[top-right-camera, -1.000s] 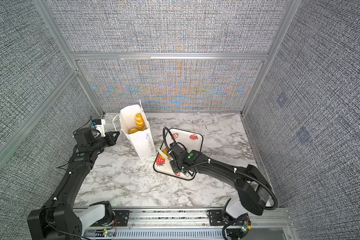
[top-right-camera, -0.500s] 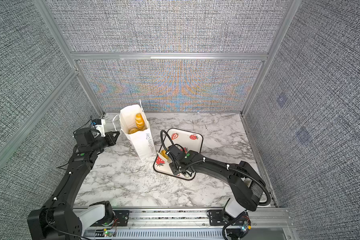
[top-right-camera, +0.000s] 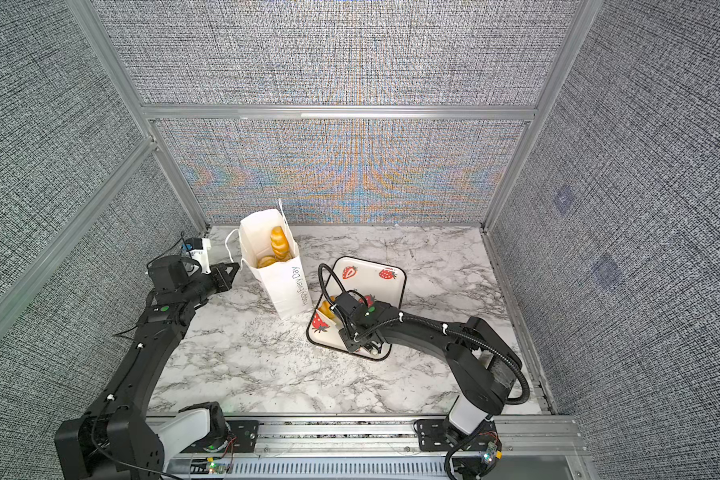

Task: Place the fake bread into the paper bag
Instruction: 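Lower the open tongs around the yellow striped roll on the tray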

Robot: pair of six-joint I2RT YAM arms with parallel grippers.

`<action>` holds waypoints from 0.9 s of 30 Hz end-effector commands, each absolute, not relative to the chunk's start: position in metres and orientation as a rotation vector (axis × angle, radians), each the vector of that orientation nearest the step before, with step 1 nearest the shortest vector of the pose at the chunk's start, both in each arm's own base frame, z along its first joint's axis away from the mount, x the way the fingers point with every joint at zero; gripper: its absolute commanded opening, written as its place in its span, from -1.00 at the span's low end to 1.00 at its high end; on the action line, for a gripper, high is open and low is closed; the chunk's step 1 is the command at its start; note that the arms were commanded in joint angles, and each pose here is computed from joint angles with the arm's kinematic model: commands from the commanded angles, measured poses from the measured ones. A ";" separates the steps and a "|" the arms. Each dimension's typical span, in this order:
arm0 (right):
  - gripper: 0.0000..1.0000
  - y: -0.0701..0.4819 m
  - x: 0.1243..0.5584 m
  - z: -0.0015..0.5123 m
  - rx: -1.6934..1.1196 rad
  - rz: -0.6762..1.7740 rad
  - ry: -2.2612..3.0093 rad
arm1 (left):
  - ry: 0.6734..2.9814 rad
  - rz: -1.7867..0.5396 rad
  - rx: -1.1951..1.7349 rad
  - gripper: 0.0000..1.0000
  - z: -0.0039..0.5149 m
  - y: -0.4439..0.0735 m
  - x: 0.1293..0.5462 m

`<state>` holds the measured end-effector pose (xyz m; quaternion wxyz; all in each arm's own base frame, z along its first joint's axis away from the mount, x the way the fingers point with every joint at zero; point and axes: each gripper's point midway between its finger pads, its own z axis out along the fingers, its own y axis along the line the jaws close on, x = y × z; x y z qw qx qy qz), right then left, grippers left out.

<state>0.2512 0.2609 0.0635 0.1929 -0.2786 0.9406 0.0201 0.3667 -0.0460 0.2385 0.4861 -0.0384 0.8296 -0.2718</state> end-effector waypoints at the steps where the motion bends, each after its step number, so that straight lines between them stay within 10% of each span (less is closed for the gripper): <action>1: 0.20 0.259 0.258 0.064 -0.780 0.029 2.625 | 2.016 -0.665 -0.085 -1.00 0.238 -0.047 0.367; 27: -0.22 0.252 0.261 0.076 -0.769 0.010 2.574 | 2.022 -0.667 -0.089 -1.00 0.236 -0.047 0.368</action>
